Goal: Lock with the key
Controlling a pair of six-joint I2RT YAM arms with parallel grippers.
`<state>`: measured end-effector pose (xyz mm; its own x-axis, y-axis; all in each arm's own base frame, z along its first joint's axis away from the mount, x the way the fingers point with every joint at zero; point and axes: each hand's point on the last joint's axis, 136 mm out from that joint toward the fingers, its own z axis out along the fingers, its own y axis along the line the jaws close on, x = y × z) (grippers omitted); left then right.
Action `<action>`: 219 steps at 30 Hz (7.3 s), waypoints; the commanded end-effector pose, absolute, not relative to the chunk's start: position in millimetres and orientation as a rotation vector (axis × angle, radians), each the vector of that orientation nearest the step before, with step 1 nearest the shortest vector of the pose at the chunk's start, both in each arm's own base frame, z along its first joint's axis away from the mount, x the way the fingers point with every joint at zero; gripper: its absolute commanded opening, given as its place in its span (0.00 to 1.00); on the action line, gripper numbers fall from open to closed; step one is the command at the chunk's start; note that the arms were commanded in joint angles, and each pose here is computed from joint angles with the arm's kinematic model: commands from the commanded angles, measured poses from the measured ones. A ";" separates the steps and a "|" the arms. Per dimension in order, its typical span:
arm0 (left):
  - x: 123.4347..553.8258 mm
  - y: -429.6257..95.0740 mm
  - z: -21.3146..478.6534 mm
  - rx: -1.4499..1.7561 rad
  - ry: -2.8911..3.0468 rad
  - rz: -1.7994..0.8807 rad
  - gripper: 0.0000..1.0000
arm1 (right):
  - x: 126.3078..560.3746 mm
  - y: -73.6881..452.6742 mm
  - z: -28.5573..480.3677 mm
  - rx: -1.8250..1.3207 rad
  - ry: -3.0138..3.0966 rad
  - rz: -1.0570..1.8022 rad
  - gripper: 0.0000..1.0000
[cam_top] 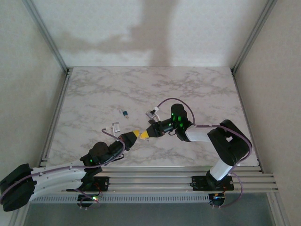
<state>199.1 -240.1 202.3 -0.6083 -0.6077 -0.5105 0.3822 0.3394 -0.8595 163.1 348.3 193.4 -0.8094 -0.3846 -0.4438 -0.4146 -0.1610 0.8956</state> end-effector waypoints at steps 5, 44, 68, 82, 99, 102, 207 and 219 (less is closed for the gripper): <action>161.5 -273.2 223.2 0.006 1.747 -1.604 0.00 | 186.5 359.4 191.7 -0.816 2.016 2.063 0.00; 145.9 -285.7 238.4 0.021 1.692 -1.671 0.00 | 197.0 358.4 186.0 -0.759 2.025 2.037 0.00; 142.7 -297.5 241.3 0.041 1.773 -1.684 0.00 | 191.7 348.7 191.3 -0.815 2.002 1.863 0.00; 142.9 -291.5 242.4 0.041 1.756 -1.654 0.00 | 182.5 350.9 206.4 -0.842 1.971 2.020 0.00; 133.7 -295.6 232.4 0.124 1.765 -1.624 0.00 | 180.9 352.9 222.4 -0.834 1.906 2.215 0.00; 130.8 -295.8 237.3 0.130 1.750 -1.644 0.00 | 182.9 352.9 220.1 -0.825 1.895 2.200 0.00; 97.5 -322.6 235.2 0.320 1.726 -1.691 0.00 | 148.5 360.2 257.2 -0.856 1.946 1.992 0.00; 119.4 -304.3 244.6 0.139 1.669 -1.719 0.00 | 138.4 355.7 250.5 -0.941 1.905 1.993 0.00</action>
<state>168.3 -265.6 268.0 -0.5310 -0.6731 -0.5148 0.5199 0.2209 -0.8251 129.8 333.6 262.0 -0.7568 -0.3250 -0.5672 -0.5296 -0.2038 0.8234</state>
